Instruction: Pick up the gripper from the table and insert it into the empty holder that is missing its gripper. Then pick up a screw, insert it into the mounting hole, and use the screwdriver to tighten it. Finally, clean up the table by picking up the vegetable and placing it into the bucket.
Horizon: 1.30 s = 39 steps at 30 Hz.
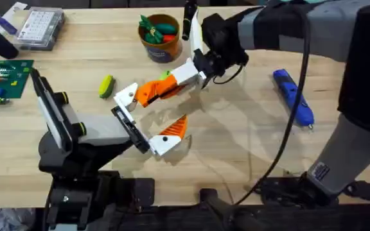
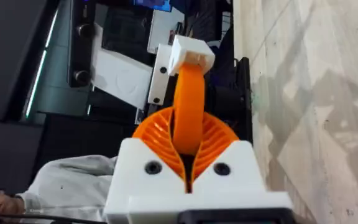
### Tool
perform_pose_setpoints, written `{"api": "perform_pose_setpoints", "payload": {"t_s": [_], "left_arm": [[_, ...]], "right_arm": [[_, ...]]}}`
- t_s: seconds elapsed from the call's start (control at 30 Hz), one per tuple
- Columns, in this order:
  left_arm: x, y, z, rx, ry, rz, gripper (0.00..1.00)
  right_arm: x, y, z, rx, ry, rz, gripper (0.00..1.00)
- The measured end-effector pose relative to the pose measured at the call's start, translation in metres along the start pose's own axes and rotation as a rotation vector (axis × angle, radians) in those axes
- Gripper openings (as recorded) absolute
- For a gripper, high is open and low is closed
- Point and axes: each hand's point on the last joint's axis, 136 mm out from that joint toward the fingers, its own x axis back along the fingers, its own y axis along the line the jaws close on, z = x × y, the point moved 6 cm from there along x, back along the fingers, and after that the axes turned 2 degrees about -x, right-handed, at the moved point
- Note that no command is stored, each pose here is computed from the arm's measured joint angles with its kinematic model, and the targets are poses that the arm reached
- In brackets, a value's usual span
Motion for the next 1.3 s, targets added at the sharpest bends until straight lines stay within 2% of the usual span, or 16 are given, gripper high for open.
{"api": "perform_pose_setpoints", "payload": {"t_s": [0.37,0.7,1.07,1.3], "left_arm": [[0.000,0.000,0.000,0.000,0.000,-0.003,0.986],[0.001,0.007,0.000,-0.001,0.000,-0.056,0.986],[0.001,0.006,0.000,-0.001,0.000,-0.053,0.986],[0.001,0.003,0.000,0.002,0.001,-0.019,0.986]], "right_arm": [[-0.001,0.000,-0.003,-0.044,0.001,-0.001,0.019],[-0.012,0.000,-0.016,-0.006,0.019,-0.003,0.019],[-0.015,0.000,-0.016,-0.020,0.026,0.003,0.019],[-0.017,-0.001,-0.016,-0.015,0.028,0.009,0.019]]}}
